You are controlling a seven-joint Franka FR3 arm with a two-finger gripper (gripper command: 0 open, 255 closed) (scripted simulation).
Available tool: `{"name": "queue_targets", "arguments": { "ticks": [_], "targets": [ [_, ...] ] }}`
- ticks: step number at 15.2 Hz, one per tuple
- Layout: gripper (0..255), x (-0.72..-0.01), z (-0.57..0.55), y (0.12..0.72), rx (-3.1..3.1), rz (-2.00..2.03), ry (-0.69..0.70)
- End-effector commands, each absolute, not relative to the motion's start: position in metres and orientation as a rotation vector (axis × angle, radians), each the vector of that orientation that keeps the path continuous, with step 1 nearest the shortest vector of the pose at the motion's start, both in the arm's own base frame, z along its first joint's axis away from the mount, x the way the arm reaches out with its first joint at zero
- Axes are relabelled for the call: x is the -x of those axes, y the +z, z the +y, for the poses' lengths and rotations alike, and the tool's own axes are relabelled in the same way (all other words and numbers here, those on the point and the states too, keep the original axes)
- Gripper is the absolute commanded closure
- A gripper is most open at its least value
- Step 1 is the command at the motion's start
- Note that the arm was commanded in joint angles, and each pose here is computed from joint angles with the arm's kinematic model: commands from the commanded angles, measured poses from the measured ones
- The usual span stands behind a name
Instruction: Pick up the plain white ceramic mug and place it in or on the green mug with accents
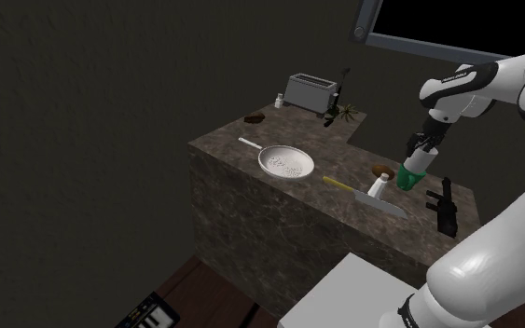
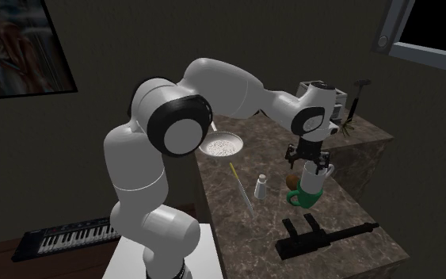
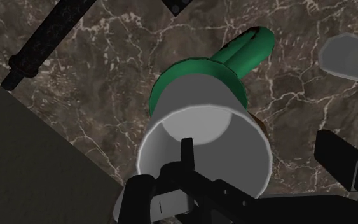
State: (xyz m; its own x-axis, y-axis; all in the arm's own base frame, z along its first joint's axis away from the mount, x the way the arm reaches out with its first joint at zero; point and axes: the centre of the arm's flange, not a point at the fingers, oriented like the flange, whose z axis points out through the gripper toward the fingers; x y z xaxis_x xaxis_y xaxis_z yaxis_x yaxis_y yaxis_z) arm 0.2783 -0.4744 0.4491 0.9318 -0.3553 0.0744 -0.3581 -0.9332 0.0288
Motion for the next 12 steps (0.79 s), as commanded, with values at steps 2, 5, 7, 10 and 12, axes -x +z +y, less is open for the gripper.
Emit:
{"name": "queue_targets", "arguments": {
  "ticks": [2,5,7,10,12],
  "targets": [
    [0,-0.278,-0.474,0.462,-3.046,-0.563,0.105],
    [0,-0.275,-0.472,0.499,-3.046,-0.563,0.105],
    [0,-0.275,-0.472,0.499,-3.046,-0.563,0.105],
    [0,-0.275,-0.472,0.499,-3.046,-0.563,0.105],
    [0,-0.275,-0.472,0.499,-3.046,-0.563,0.105]
  ]
}}
